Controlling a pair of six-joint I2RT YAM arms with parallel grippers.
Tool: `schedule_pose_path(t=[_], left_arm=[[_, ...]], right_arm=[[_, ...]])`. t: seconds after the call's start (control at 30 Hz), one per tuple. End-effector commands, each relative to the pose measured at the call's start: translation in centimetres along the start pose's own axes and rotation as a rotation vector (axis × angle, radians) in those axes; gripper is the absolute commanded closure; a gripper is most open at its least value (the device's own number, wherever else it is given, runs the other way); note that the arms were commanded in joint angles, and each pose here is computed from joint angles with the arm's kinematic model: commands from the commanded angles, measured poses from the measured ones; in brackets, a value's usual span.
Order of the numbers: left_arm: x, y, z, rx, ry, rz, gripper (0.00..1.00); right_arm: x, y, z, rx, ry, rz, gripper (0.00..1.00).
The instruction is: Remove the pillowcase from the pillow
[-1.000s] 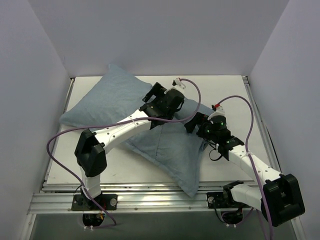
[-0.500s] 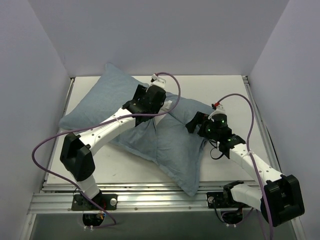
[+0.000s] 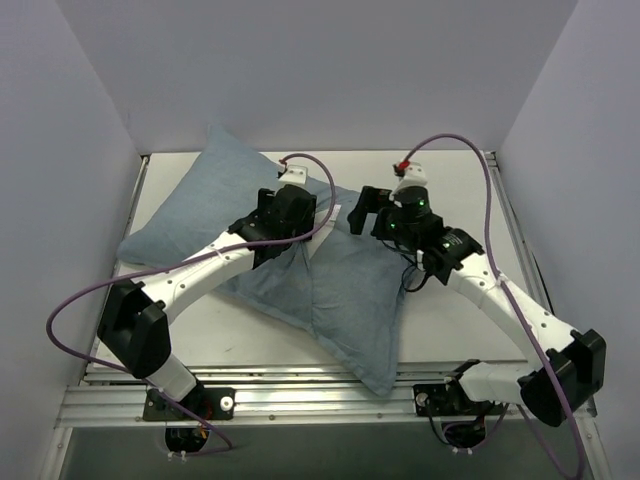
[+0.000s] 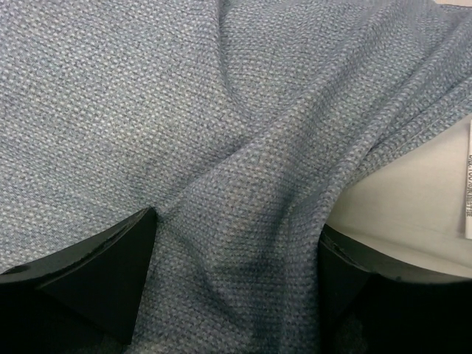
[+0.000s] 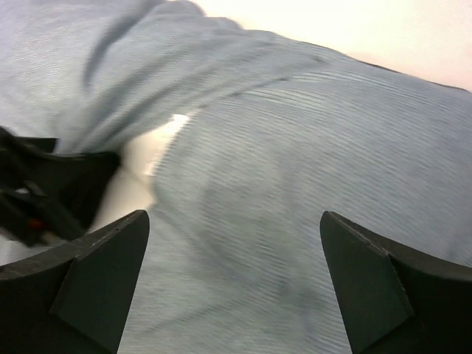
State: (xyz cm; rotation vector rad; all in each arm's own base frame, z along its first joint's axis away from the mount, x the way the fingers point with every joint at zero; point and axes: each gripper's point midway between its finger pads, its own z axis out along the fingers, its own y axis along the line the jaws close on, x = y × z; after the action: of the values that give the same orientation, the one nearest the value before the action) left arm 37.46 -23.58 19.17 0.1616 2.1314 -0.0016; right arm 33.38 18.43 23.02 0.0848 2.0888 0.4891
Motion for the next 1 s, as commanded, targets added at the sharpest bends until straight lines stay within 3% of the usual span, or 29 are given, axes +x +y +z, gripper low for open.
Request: schedule_pose_path(t=[0.0, 0.2, 0.43, 0.7, 0.9, 0.97], left_arm=[[6.7, -1.1, -0.1, 0.063, 0.203, 0.005, 0.18], [8.2, -0.6, -0.1, 0.044, 0.221, -0.013, 0.17], [9.5, 0.5, 0.3, 0.008, 0.237, -0.039, 0.17], [11.4, 2.8, 1.1, -0.034, 0.274, -0.096, 0.17], [11.9, 3.4, 1.3, -0.043, 0.286, -0.109, 0.17], [11.9, 3.6, 1.3, -0.047, 0.290, -0.112, 0.17]], right_arm=[[-1.0, 1.3, 1.1, 0.080, -0.029, -0.038, 0.05], [0.3, 2.7, 4.3, 0.206, -0.021, -0.107, 0.03], [4.3, -2.2, 5.8, 0.404, 0.042, -0.180, 0.07], [7.1, -13.7, 1.2, 0.582, 0.090, -0.046, 0.16], [11.9, -18.6, -2.2, 0.550, 0.154, 0.158, 0.26], [11.4, -18.4, -2.4, 0.477, 0.148, 0.224, 0.30]])
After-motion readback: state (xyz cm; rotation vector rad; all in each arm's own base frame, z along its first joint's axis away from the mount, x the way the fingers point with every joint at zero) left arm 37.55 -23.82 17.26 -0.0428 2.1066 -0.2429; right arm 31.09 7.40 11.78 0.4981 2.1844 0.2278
